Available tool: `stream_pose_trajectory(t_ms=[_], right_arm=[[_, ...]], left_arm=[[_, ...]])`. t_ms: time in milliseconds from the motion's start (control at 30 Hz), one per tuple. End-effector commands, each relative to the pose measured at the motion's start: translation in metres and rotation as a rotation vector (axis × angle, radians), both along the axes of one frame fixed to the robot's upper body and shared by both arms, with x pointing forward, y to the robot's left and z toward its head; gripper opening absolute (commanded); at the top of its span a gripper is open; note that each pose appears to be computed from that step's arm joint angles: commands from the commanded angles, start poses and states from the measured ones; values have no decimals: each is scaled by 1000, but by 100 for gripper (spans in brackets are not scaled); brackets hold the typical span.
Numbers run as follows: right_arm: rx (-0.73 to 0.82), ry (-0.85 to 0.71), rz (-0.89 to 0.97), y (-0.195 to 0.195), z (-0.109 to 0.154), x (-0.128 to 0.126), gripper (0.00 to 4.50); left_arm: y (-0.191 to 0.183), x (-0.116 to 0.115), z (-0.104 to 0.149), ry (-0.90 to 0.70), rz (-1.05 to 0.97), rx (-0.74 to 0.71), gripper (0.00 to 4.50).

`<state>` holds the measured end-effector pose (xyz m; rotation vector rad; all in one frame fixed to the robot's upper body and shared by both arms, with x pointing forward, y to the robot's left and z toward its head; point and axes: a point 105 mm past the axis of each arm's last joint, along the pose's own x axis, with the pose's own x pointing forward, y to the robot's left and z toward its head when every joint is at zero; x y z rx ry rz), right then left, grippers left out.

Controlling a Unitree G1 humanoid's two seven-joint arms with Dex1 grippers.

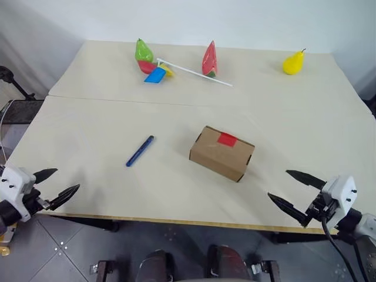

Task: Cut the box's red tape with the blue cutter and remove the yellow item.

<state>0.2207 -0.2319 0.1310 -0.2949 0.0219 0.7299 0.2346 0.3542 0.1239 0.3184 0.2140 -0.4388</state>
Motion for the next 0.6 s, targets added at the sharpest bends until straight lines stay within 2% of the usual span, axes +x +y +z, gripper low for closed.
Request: stream_pose_trajectory(t_ms=[33,67,133,167,233,300,433,500,600], right_arm=[[-23,-43,29,5,9,-1,450],[-20,-41,31,6,9,-1,450],[-11,-18,46,11,7,1,450],[-3,-1,55,16,8,5,432],[-28,12,46,22,8,17,391],[-79,10,35,22,8,25,321],[-211,-15,-7,19,3,46,178],[-267,-40,-27,19,-1,56,112],[-267,-66,-45,27,-2,68,11]], left_arm=[[-7,6,11,-42,-31,18,449],[-10,8,13,-50,-38,6,449],[-32,19,18,-11,-111,-115,449],[-56,34,27,-35,-178,-161,431],[-97,65,43,-101,-271,-153,391],[-120,84,51,-124,-306,-153,327],[-174,124,50,-120,-383,-122,198],[-199,137,45,-108,-423,-95,139],[-230,147,41,-107,-506,-48,47]])
